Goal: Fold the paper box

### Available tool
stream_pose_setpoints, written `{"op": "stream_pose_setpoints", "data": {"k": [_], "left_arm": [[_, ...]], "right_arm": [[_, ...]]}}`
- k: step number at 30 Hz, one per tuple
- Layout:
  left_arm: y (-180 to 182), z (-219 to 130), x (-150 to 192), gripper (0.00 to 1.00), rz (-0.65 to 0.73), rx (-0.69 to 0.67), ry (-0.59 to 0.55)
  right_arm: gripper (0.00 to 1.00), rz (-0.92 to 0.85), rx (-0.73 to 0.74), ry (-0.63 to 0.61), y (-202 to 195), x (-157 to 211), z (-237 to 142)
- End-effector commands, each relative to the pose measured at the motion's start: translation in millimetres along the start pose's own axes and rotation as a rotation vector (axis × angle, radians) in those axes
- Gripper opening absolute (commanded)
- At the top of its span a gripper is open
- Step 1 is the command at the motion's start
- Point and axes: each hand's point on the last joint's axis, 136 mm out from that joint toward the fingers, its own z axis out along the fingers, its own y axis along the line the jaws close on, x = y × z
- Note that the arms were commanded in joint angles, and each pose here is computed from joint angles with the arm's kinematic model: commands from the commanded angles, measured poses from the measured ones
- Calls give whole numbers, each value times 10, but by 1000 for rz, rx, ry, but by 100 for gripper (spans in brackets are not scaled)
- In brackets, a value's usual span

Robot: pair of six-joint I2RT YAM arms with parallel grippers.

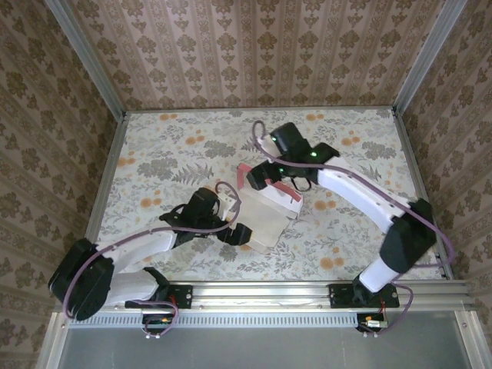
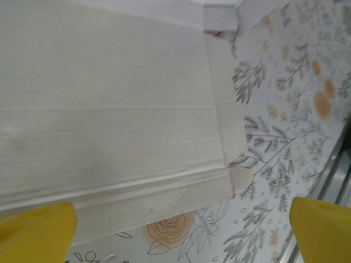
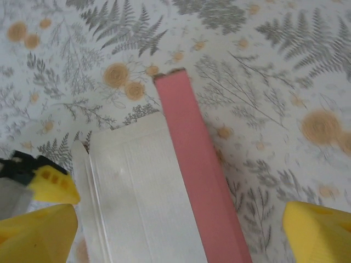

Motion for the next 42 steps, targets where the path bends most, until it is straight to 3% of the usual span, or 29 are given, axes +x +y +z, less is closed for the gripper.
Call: {"op": "stream_pose_setpoints", "data": {"k": [1, 9, 14, 20, 23, 31, 34, 37, 42], "left_arm": [[-105, 83, -195, 100, 66, 16, -19], [-116, 421, -150, 100, 8, 18, 35], [-138, 610, -186, 100, -81, 20, -17], [-162, 777, -313, 100, -189, 6, -116], [-172, 828, -390, 100, -232, -7, -169], [-273, 914, -658, 100, -337, 35, -348], [-350, 855, -778, 100, -343, 58, -411], [-430, 734, -867, 100, -309, 48, -432], [-481, 552, -921, 100, -154, -41, -362]], "right_arm": [[98, 165, 31, -36, -128, 201, -196], [93, 433, 66, -30, -372, 812, -518], [88, 507, 63, -10, -377, 1131, -482], [77, 595, 181, 9, -617, 1487, -444], [71, 641, 188, -29, -701, 1514, -441], [61, 756, 16, -175, -797, 1334, -273], [57, 800, 28, -210, -901, 1314, -212], [53, 854, 47, -248, -991, 1291, -154], [51, 937, 33, -293, -1075, 1263, 13]]}}
